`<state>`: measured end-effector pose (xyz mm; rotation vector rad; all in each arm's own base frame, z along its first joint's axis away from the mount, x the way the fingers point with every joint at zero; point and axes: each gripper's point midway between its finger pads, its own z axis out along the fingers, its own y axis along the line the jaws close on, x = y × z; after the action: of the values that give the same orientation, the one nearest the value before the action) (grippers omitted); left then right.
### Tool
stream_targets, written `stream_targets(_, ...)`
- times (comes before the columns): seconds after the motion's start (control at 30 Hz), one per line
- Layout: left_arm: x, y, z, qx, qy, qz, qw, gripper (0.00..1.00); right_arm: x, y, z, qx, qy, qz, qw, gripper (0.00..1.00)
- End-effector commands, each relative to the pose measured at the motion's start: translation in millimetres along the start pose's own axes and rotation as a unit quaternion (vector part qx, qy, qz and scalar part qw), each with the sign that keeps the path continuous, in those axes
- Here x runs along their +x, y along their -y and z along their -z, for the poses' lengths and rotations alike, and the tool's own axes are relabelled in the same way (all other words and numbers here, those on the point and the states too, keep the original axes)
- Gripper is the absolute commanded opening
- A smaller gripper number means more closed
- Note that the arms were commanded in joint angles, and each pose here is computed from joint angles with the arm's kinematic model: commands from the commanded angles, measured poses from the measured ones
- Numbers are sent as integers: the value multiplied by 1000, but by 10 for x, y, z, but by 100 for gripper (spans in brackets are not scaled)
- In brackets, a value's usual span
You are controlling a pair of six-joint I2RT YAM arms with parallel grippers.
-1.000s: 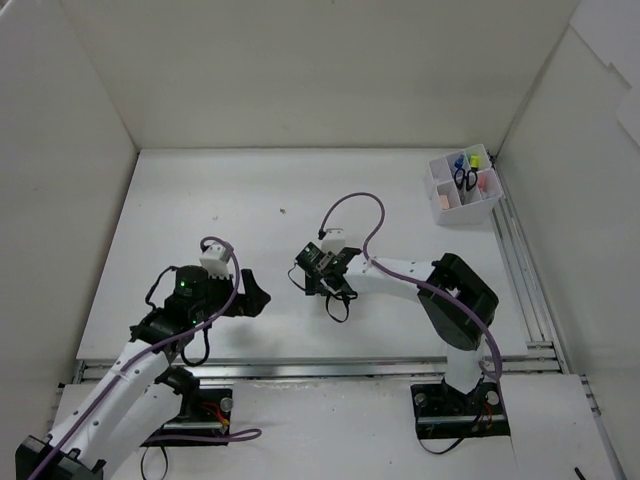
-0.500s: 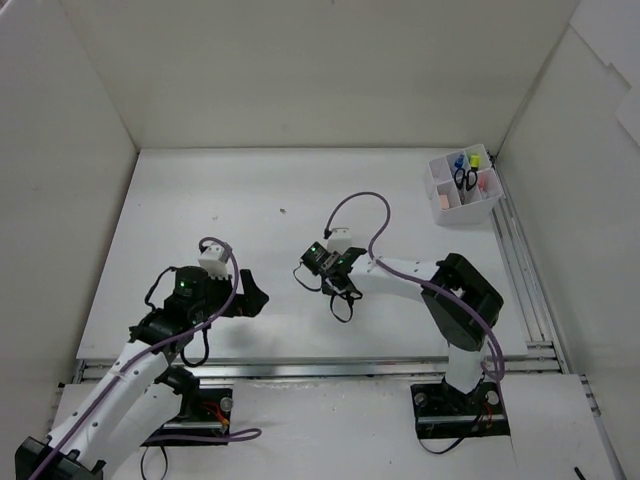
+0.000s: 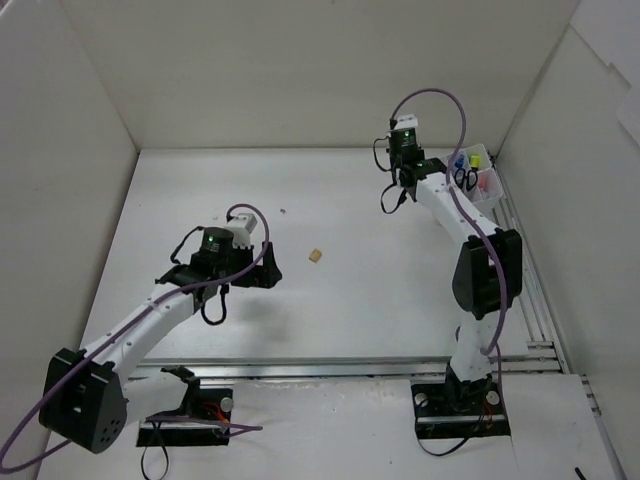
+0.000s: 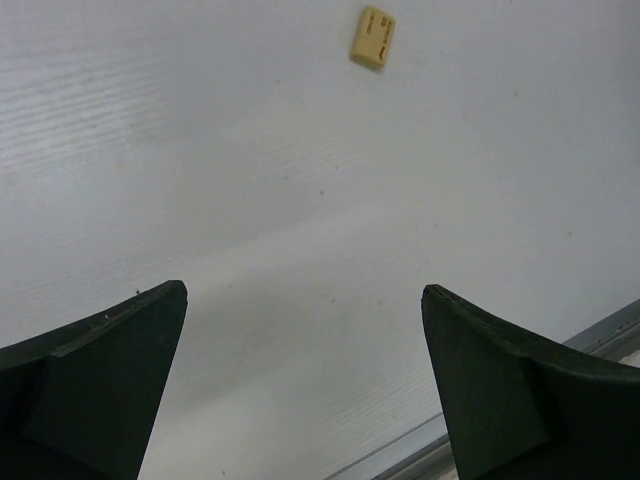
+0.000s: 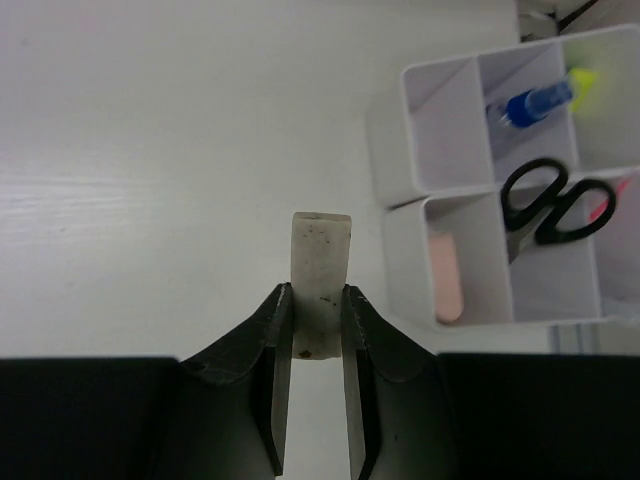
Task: Sort the stationery into containers
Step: Place the stationery in the storage box.
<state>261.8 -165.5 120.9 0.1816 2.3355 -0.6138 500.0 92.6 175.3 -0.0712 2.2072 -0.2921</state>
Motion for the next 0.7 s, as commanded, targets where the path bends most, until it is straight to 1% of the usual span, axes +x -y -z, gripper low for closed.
stream_targets(0.0,-524,148,-85,12,47,-43,998,100,-381,406,-282,38,24,76,996,0)
stream_targets(0.03,-552,152,-128,13,42,-49,998,100,-344,461,-455,47,13,83,995,0)
stream_targets(0.07,-607,156,-221,14,34,-59,998,100,-369,540,-539,58,11,94,994,0)
stream_targets(0.1,-654,175,-255,17,34,-65,997,99,-561,734,-564,80,27,81,993,0)
stream_targets(0.13,-658,192,-305,24,27,-70,997,100,-479,756,-743,85,13,95,992,0)
stream_targets(0.17,-712,207,-395,27,19,-75,997,100,-480,809,-821,90,11,93,991,0)
stream_targets(0.2,-716,258,-440,38,14,-88,995,99,-578,909,-876,94,20,83,992,0)
stream_targets(0.23,-733,266,-482,40,11,-90,995,100,-485,893,-1043,91,9,97,991,0)
stream_targets(0.27,-782,269,-569,41,7,-91,995,100,-472,907,-1114,94,6,100,991,0)
stream_targets(0.3,-775,324,-612,51,0,-98,994,100,-478,966,-1242,117,4,98,988,0)
stream_targets(0.33,-786,337,-655,56,-3,-101,993,99,-506,1011,-1288,125,5,105,987,0)
stream_targets(0.37,-818,342,-732,57,-9,-103,993,100,-650,1164,-1285,152,18,96,983,0)
stream_targets(0.43,-805,395,-807,67,-19,-118,991,100,-558,1206,-1450,170,6,107,980,0)
stream_targets(0.47,-781,429,-882,71,-29,-125,989,99,-611,1295,-1451,183,10,102,978,0)
stream_targets(0.53,-734,481,-947,82,-39,-146,985,100,-556,1322,-1513,182,6,95,979,5)
stream_targets(0.6,-655,570,-1018,92,-56,-163,981,100,-490,1318,-1551,167,2,89,982,14)
stream_targets(0.63,-622,600,-1038,97,-59,-176,978,99,-493,1358,-1521,166,3,78,983,25)
stream_targets(0.67,-563,648,-1076,99,-67,-184,976,100,-414,1340,-1525,160,-5,78,984,32)
